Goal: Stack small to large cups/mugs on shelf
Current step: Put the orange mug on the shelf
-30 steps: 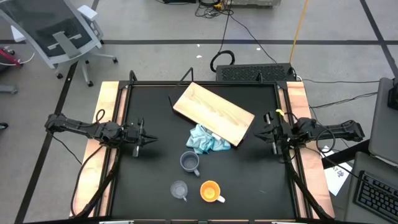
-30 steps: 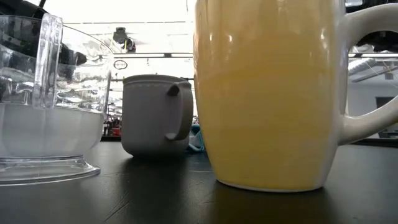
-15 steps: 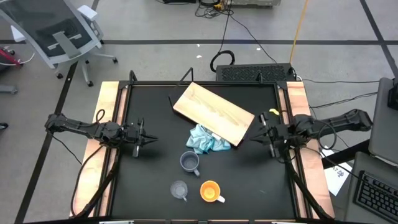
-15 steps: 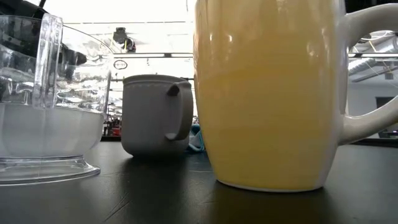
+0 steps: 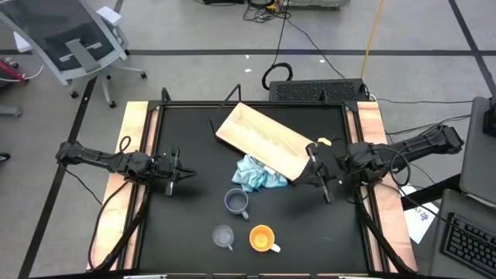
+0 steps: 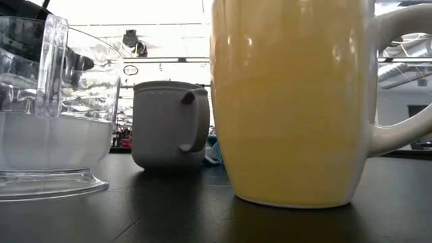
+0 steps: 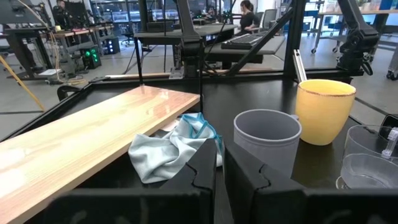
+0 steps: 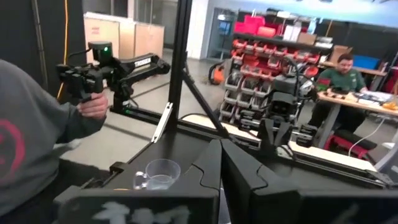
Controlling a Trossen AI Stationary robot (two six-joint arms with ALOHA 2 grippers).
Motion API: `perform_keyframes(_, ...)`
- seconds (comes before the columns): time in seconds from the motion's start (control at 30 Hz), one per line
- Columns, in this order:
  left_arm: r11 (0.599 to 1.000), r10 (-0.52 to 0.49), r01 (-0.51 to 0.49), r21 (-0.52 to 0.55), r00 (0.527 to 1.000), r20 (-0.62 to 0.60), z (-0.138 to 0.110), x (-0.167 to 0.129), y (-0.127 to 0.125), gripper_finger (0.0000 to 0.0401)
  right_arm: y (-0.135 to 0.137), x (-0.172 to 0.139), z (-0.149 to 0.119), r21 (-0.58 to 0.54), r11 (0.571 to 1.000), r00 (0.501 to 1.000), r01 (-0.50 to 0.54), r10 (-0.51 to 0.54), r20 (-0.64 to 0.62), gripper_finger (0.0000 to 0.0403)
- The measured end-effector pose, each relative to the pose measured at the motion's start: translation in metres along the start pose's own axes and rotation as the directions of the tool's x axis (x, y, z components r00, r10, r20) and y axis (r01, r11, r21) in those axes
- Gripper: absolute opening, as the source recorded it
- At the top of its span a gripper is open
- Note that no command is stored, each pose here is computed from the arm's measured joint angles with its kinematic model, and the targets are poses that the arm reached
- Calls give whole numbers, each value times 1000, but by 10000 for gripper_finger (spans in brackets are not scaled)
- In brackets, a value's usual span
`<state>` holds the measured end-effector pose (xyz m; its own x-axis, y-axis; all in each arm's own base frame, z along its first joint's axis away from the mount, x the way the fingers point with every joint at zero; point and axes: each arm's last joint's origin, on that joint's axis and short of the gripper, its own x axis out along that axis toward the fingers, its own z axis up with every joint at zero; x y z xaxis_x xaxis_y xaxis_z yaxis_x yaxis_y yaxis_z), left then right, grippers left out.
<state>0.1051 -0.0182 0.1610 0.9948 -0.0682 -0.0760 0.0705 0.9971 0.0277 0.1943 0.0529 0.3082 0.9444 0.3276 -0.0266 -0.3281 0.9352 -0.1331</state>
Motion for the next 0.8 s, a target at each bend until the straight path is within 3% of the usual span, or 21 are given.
perform_keyframes(0.1,1000,0,0,0,1000,0,0,0,0,31,1,10,8,-27,1000,999,-10,9,-54,0)
perform_keyframes(0.27,1000,0,0,0,1000,0,0,0,0,31,3,30,11,-44,998,982,55,-62,-181,0)
perform_keyframes(0.53,1000,0,0,0,1000,0,0,0,0,31,14,68,18,50,999,945,12,5,-326,0)
perform_keyframes(0.8,1000,0,0,0,1000,0,0,0,0,31,31,100,27,113,993,920,-24,67,-387,0)
